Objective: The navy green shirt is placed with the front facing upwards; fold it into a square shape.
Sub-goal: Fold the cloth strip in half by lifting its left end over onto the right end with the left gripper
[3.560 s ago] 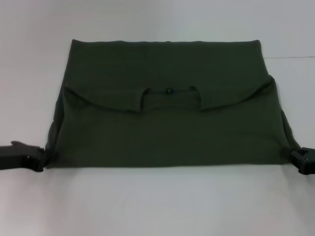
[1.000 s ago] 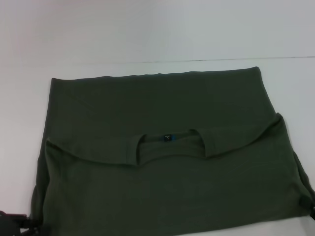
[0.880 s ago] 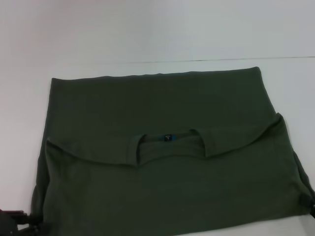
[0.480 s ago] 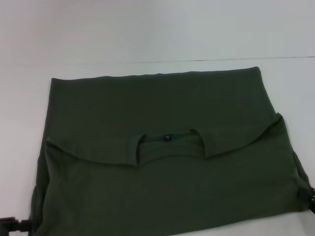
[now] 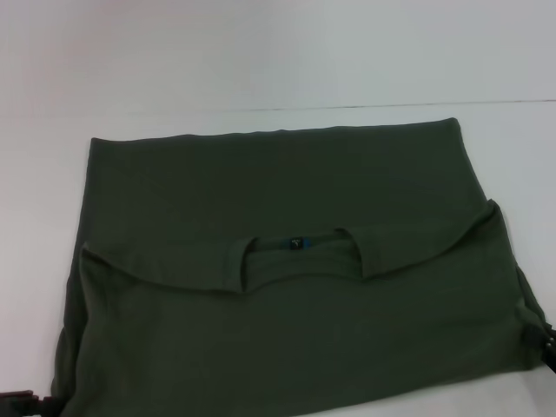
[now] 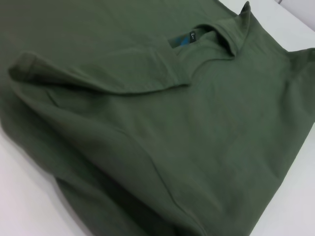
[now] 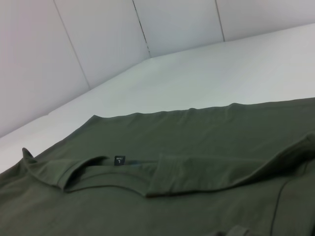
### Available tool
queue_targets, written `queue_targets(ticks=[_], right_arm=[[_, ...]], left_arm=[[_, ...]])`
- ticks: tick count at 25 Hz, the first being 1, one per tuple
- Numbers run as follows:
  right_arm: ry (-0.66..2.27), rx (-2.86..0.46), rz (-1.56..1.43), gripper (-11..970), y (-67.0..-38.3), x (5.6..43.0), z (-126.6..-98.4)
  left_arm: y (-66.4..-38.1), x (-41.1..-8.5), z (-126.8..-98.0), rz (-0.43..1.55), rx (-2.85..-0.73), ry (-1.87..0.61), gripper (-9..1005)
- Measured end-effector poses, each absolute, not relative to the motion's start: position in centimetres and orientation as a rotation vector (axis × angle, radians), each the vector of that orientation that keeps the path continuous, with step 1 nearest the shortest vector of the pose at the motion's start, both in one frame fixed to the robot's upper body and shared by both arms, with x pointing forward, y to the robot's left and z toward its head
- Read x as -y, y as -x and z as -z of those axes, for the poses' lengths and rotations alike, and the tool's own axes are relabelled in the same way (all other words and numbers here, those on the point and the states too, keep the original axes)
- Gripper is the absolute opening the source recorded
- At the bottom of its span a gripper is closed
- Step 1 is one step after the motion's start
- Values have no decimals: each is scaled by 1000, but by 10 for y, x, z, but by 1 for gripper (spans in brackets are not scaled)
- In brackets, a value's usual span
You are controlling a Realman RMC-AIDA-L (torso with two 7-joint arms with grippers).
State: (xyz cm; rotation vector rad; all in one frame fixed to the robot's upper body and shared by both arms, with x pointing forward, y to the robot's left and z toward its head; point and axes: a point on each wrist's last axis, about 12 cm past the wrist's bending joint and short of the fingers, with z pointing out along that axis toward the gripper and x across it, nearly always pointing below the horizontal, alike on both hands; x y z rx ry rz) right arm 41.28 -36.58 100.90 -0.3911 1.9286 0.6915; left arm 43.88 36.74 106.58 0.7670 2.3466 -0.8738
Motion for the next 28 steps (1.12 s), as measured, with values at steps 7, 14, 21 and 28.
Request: queue_targets(ticks=[7, 14, 21, 28], right_arm=[[387, -1930, -695, 65, -416, 367, -1011], [381, -1928, -693, 65, -417, 368, -1012], [367, -1930, -699, 65, -417, 368, -1012], [367, -1927, -700, 65, -419, 368, -1012]], left_arm=[[-442, -364, -1064, 864, -2349, -786, 744], [-443, -364, -1061, 832, -2364, -824, 731], [-445, -365, -1060, 783, -2362, -854, 472], [-447, -364, -1059, 778, -2348, -871, 242]])
